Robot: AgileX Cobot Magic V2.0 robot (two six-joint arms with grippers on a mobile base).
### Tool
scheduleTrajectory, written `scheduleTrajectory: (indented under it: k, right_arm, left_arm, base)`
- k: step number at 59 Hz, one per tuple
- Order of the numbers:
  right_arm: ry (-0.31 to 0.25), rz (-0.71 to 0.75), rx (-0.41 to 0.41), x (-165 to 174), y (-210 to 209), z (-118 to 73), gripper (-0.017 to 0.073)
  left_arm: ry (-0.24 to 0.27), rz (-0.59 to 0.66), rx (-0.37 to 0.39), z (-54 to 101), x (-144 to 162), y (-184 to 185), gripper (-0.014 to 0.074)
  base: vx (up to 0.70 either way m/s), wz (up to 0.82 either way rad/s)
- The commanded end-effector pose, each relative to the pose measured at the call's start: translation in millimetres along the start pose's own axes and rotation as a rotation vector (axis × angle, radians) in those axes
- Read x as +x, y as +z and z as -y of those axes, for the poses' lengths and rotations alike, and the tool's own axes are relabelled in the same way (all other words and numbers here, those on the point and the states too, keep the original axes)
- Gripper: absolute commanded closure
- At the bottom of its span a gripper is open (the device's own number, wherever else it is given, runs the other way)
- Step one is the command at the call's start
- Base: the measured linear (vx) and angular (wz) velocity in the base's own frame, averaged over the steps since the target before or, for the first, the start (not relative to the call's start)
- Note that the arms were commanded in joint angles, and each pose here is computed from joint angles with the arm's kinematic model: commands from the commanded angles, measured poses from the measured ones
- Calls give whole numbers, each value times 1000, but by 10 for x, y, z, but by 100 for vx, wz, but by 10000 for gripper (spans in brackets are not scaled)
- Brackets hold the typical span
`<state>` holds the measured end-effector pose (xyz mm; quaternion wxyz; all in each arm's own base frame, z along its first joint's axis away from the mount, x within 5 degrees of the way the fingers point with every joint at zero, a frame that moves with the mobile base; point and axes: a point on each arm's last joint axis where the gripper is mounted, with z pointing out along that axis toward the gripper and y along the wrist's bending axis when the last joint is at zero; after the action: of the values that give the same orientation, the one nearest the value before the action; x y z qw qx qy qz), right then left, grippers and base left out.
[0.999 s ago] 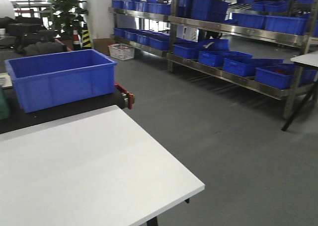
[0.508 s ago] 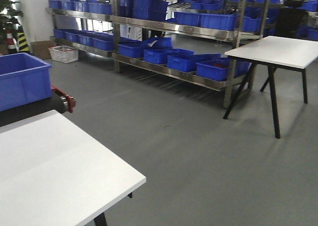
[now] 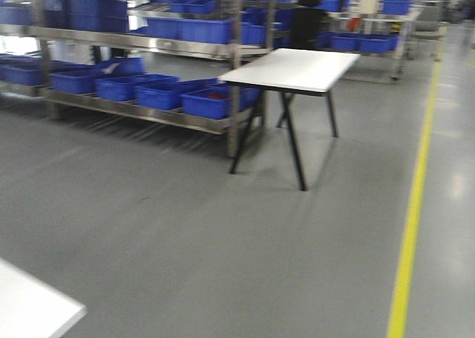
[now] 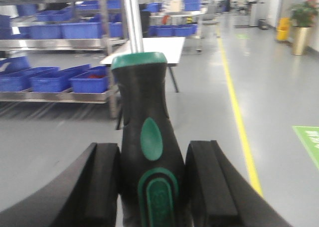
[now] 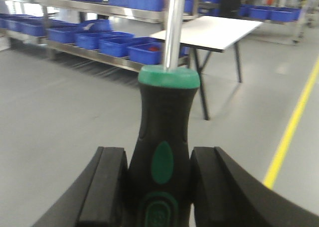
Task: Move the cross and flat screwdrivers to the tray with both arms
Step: 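Drive the base away from the table holding both screwdrivers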
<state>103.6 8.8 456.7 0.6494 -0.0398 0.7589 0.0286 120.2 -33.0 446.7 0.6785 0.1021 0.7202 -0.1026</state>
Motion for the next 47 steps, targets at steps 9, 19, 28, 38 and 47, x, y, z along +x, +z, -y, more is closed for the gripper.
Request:
scheduleTrajectory:
  k: [9, 19, 28, 38, 47]
  right_arm:
    - [-3, 128, 14, -168, -59, 10, 567]
    - [-3, 128, 14, -168, -59, 10, 567]
    - [-3, 129, 14, -168, -63, 9, 567]
    - [-3, 129, 14, -168, -63, 9, 567]
    - [-3, 129, 14, -168, -63, 9, 567]
  left_arm:
    - [-11, 122, -6, -1, -173, -40, 591]
    - [-11, 122, -6, -1, -173, -40, 591]
    - [-11, 122, -6, -1, -173, -40, 591]
    - [-11, 122, -6, -1, -173, -40, 591]
    - [-11, 122, -6, -1, -173, -40, 591]
  base:
    - [23, -69]
    - [25, -58]
    - [28, -43]
    - [32, -26]
    - [36, -12]
